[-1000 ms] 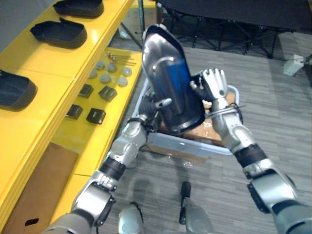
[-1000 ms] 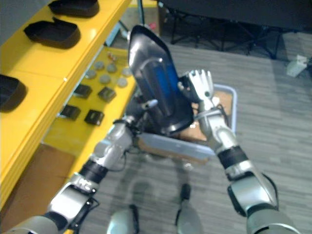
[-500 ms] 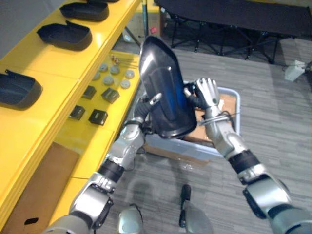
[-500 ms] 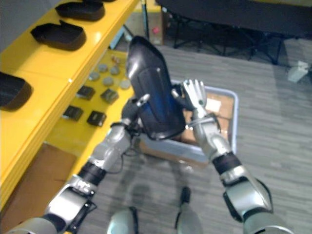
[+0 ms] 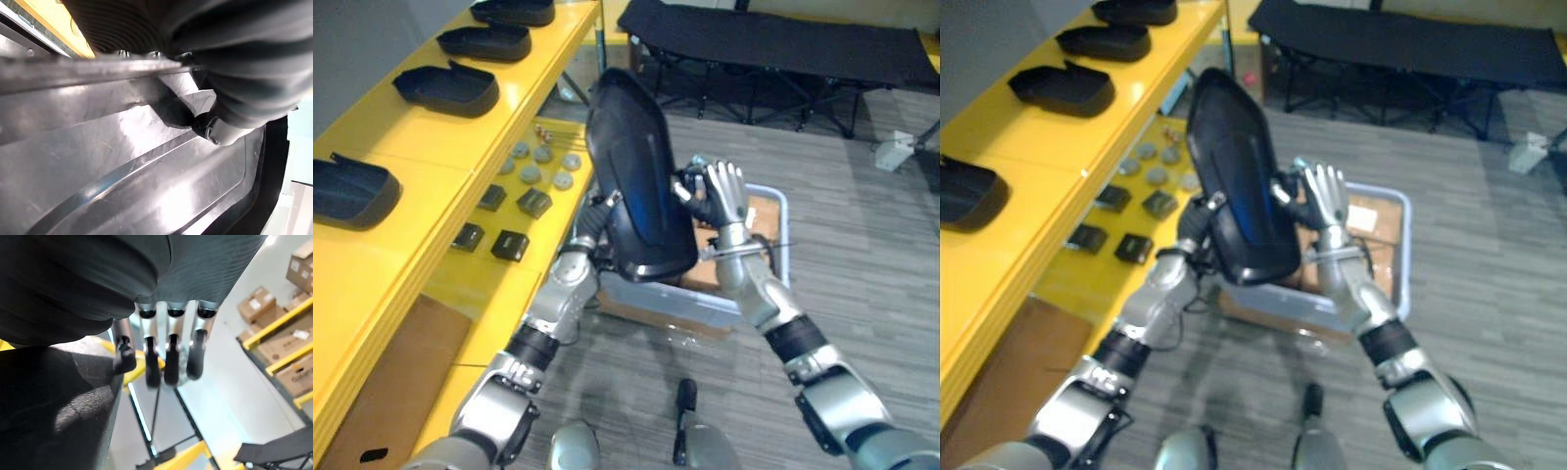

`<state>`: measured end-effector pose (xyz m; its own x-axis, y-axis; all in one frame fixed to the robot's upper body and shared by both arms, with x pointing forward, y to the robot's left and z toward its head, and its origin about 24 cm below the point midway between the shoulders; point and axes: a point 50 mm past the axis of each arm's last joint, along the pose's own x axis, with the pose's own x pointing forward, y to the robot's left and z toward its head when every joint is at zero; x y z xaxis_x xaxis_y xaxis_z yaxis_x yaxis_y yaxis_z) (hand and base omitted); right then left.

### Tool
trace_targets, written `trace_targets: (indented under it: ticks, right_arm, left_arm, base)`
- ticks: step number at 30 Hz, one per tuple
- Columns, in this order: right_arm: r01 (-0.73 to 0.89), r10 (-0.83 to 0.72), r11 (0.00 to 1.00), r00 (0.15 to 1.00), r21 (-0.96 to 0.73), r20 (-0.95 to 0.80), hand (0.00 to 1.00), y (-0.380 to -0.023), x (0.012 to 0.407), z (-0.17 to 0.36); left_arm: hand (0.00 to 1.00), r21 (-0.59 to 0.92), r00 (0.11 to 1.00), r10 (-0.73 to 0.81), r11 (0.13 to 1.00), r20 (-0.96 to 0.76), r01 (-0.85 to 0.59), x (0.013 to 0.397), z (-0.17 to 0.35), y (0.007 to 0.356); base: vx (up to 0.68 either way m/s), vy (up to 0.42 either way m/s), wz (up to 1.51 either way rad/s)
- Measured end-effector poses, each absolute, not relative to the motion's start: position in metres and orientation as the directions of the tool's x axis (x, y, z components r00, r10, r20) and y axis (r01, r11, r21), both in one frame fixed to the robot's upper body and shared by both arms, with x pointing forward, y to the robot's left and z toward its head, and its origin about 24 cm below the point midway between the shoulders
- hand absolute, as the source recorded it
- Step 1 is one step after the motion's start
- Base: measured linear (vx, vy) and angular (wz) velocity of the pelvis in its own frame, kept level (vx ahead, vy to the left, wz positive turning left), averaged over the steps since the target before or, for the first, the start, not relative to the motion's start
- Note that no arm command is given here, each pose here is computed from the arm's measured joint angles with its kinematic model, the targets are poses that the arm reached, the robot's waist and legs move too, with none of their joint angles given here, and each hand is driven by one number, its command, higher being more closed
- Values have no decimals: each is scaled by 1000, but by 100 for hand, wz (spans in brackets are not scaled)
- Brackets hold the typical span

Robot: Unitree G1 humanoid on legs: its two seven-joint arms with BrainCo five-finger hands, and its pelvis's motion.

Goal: Walk over and take plastic housings, then place them on the shelf

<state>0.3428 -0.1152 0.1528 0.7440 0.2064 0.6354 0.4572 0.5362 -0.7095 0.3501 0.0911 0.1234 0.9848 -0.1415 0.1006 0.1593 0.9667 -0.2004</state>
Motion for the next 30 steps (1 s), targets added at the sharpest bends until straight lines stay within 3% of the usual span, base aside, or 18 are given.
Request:
trace_targets:
  ticks: [6,9,14,17,23,30]
  right_arm:
    - [450,188,585,734,-674,653,0,-113,340,154]
    - [392,142,689,752,-610,644,0,-109,339,153]
    - [195,51,927,779,-320,624,0,-107,329,164]
    - [106,0,987,750,-121,661,0,-118,319,185]
    - [8,-51,998,723,66,689,0,-158,302,199]
    - [-76,-50,986,720,151,692,0,-180,289,198]
  left_arm:
    - [100,-196,983,-138,967,122,160,346,127,94]
    - [100,-165,981,-118,976,152,143,344,131,97]
    - [100,-72,964,-44,995,263,65,339,147,105]
    - [100,-61,946,52,998,319,-34,334,153,113]
    - [100,19,870,310,939,385,-343,328,152,155]
    - [100,38,746,469,835,472,-549,318,160,179]
  base:
    - [0,0,0]
    - [0,0,0]
    - [-7,6,0]
    - [-45,19,-3]
    - [-45,9,-10]
    - [-2,-1,-10]
